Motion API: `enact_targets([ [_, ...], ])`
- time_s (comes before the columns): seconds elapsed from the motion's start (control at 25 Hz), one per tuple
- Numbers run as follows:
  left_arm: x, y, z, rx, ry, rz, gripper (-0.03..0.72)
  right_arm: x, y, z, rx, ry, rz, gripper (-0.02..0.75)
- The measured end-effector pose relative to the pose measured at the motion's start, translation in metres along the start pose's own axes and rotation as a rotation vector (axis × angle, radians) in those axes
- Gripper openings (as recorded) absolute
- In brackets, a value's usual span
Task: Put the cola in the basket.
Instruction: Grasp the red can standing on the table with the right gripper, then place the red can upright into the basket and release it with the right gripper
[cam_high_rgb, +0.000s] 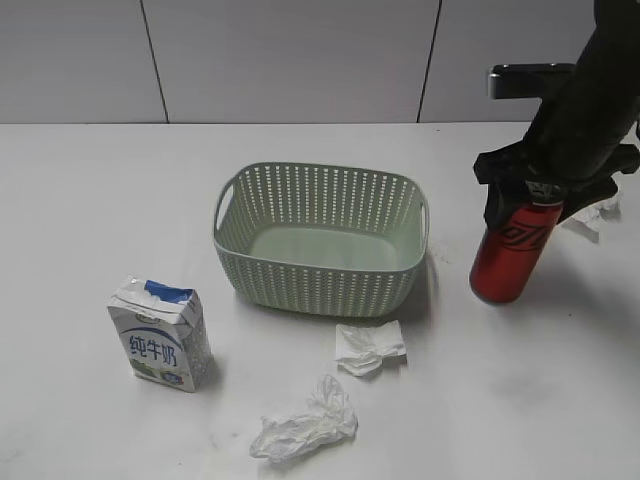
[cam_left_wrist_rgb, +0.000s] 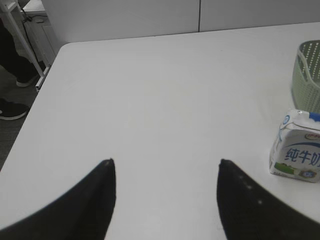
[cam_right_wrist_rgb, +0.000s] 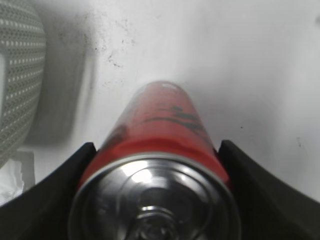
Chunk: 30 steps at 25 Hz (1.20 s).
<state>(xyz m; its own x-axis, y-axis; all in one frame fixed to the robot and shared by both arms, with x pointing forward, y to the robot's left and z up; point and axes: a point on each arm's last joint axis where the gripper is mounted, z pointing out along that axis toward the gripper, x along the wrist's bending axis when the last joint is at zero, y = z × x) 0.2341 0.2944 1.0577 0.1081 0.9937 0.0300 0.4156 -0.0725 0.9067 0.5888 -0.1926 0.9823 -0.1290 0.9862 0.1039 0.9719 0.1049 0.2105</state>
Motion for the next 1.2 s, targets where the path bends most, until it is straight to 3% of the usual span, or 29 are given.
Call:
enact_targets([
  [0.2, 0.000, 0.000, 0.000, 0.000, 0.000, 0.000, 0.489, 0.003, 0.008, -0.012, 0.016, 0.002, -0.007, 0.524],
  [0.44, 0.000, 0.000, 0.000, 0.000, 0.000, 0.000, 0.489, 0.015, 0.029, -0.057, -0.002, 0.005, -0.086, 0.524],
  [0.6, 0.000, 0.000, 0.000, 0.000, 0.000, 0.000, 0.489, 0.050, 0.040, -0.094, -0.093, 0.008, -0.205, 0.524],
  [0.8, 0.000, 0.000, 0.000, 0.000, 0.000, 0.000, 0.489, 0.108, 0.038, -0.125, -0.204, 0.076, -0.345, 0.524],
  [0.92, 0.000, 0.000, 0.000, 0.000, 0.000, 0.000, 0.489, 0.138, 0.034, -0.119, -0.196, 0.100, -0.415, 0.524],
  [1.2, 0.000, 0.000, 0.000, 0.000, 0.000, 0.000, 0.489, 0.176, 0.036, -0.043, -0.090, 0.107, -0.479, 0.524],
])
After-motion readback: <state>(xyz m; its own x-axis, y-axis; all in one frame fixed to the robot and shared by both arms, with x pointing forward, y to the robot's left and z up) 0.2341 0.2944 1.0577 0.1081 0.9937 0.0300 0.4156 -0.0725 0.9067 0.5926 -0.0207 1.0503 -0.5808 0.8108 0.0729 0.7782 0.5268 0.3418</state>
